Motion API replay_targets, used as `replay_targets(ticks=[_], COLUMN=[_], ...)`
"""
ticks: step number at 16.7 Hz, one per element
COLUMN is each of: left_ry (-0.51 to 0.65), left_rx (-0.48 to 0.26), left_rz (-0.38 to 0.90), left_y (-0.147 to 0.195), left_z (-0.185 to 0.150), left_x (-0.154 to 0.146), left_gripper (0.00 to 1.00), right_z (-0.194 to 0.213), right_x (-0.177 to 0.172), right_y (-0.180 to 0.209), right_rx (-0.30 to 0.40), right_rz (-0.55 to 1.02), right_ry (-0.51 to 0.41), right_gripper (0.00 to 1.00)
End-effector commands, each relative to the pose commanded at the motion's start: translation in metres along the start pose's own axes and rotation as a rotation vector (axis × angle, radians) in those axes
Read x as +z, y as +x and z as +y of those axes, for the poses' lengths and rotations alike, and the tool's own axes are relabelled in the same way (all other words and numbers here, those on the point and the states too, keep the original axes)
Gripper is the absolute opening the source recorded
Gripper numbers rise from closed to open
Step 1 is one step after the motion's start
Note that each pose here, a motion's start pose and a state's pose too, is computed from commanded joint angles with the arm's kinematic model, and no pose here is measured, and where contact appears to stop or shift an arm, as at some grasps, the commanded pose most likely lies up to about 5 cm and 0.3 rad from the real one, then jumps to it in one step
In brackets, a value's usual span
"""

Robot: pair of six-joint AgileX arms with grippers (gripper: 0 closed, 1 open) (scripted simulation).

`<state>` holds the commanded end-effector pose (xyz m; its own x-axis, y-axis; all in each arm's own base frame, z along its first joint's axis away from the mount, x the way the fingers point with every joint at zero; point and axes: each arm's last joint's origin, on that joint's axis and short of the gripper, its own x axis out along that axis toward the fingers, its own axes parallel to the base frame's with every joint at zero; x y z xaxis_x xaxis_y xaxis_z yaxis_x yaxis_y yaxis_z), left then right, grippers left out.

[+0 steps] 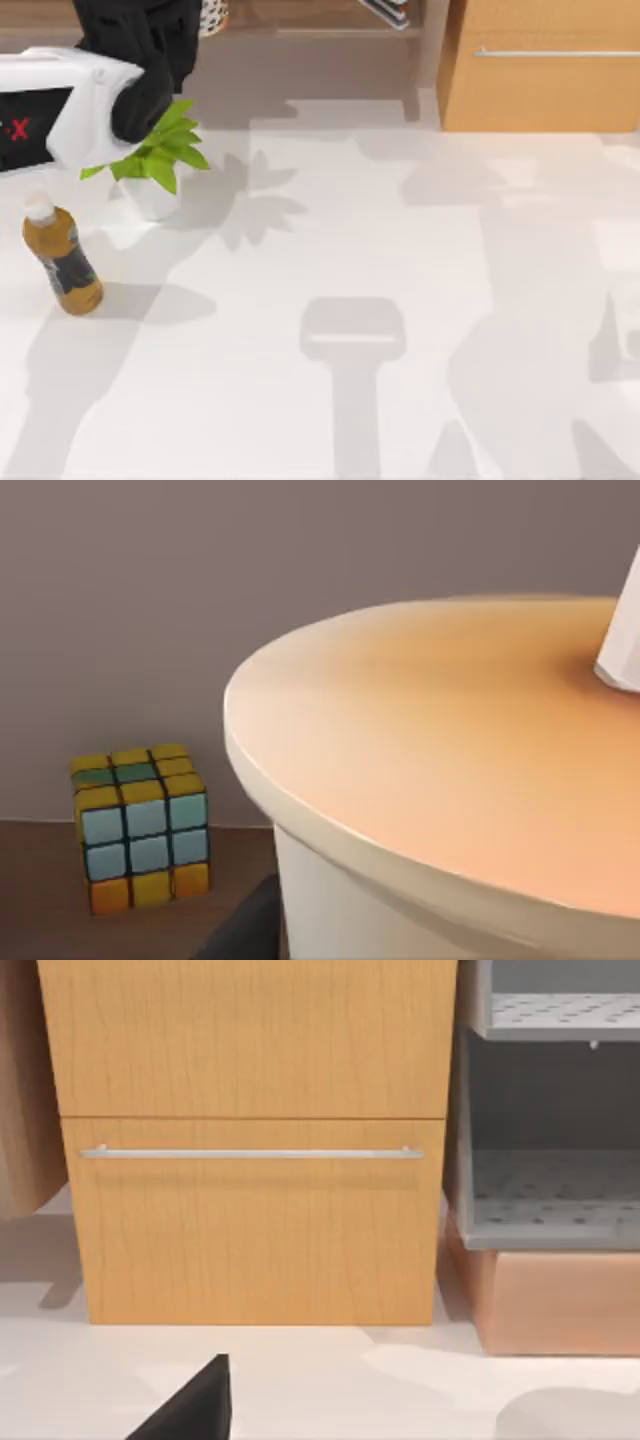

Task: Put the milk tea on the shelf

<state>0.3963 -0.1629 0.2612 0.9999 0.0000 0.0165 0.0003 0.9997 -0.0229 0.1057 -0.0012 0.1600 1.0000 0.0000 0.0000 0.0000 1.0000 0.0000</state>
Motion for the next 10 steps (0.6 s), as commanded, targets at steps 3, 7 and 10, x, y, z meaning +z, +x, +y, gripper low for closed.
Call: replay_targets(ticks=[3,7,10], left_ry=[0.005,0.029,0.019], left_rx=[-0.014,-0.025,-0.03], left_rz=[-0.018,-0.003,0.007], left_y=[0.011,0.04,0.056], left_z=[-0.005,0.007,0.016], left_x=[-0.002,-0.007,-0.009], left_gripper=[0.0,0.0,0.0], right_z=[0.0,0.0,0.0], right_x=[0.0,0.0,0.0], right_y=[0.0,0.0,0.0], right_rx=[0.0,0.0,0.0], right_rz=[0.0,0.0,0.0], right_ry=[0.0,0.0,0.0], right_gripper=[1.0,1.0,1.0])
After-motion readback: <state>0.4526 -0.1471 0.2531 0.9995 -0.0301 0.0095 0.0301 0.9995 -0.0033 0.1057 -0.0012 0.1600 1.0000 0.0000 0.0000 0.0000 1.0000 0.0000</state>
